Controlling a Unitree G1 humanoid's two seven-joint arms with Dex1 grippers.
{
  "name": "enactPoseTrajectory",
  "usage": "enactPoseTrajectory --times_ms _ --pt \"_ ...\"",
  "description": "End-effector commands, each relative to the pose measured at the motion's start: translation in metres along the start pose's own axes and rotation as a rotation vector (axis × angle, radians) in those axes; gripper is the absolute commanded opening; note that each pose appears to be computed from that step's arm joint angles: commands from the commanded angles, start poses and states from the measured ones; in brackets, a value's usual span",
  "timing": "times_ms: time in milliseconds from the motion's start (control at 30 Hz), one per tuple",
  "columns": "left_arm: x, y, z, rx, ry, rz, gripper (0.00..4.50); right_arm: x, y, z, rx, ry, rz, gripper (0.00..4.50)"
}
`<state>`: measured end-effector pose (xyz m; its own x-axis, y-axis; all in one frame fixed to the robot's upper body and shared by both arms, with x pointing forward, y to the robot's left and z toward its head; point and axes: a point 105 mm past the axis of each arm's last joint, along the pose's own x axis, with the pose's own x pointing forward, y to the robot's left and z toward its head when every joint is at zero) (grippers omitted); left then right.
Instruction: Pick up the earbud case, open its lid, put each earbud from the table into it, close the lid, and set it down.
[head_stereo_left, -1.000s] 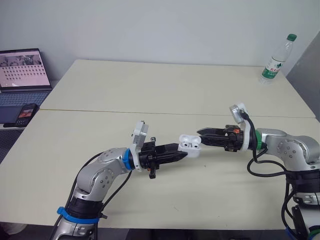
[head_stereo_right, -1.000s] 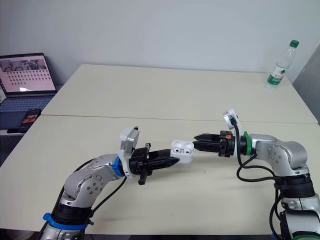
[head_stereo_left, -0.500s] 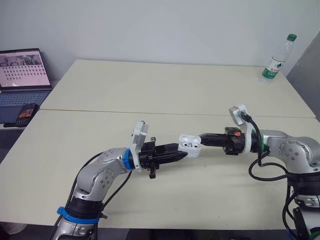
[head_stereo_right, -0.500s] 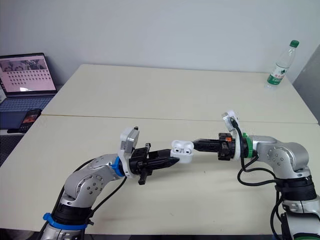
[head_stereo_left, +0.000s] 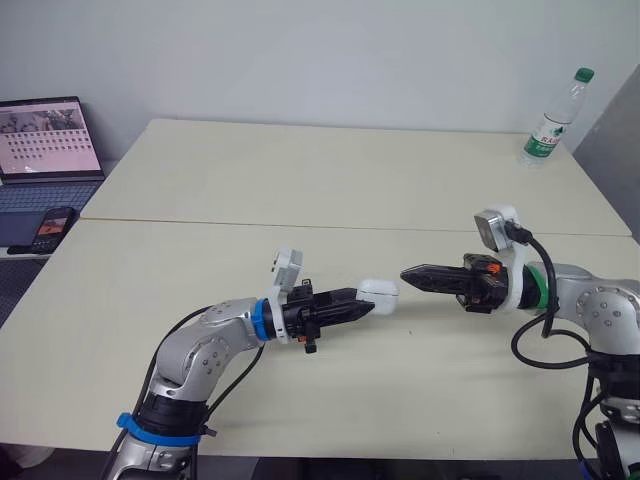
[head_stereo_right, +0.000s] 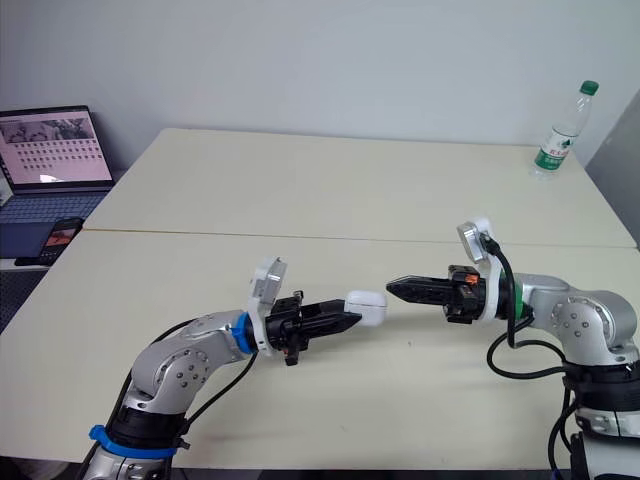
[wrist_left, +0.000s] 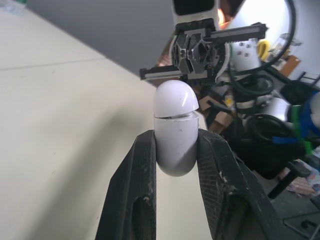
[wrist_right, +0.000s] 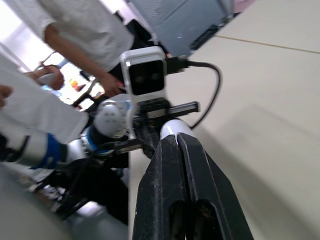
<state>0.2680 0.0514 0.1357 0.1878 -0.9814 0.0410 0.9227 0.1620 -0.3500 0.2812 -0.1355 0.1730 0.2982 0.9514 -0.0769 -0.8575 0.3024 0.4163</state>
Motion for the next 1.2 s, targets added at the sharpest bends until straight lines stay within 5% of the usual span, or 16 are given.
enactPoseTrajectory --times_ms 33,467,833,1200 --pt "0.012 0.001 -0.005 0.015 0.073 0.019 0.79 -0.016 -0.012 0.0 -0.109 -0.029 -0.145 0.02" --pt "0.037 0.044 -0.035 -0.118 0.279 0.213 0.79 -0.054 -0.022 -0.035 -0.291 -0.073 -0.512 0.02" --pt "0.016 0.046 -0.017 0.007 0.227 0.248 4.32 -0.063 -0.02 -0.048 -0.306 -0.078 -0.587 0.0" --pt "-0.057 0.037 0.001 0.397 0.104 0.469 4.48 -0.092 -0.03 -0.075 -0.421 0.045 -0.599 0.18"
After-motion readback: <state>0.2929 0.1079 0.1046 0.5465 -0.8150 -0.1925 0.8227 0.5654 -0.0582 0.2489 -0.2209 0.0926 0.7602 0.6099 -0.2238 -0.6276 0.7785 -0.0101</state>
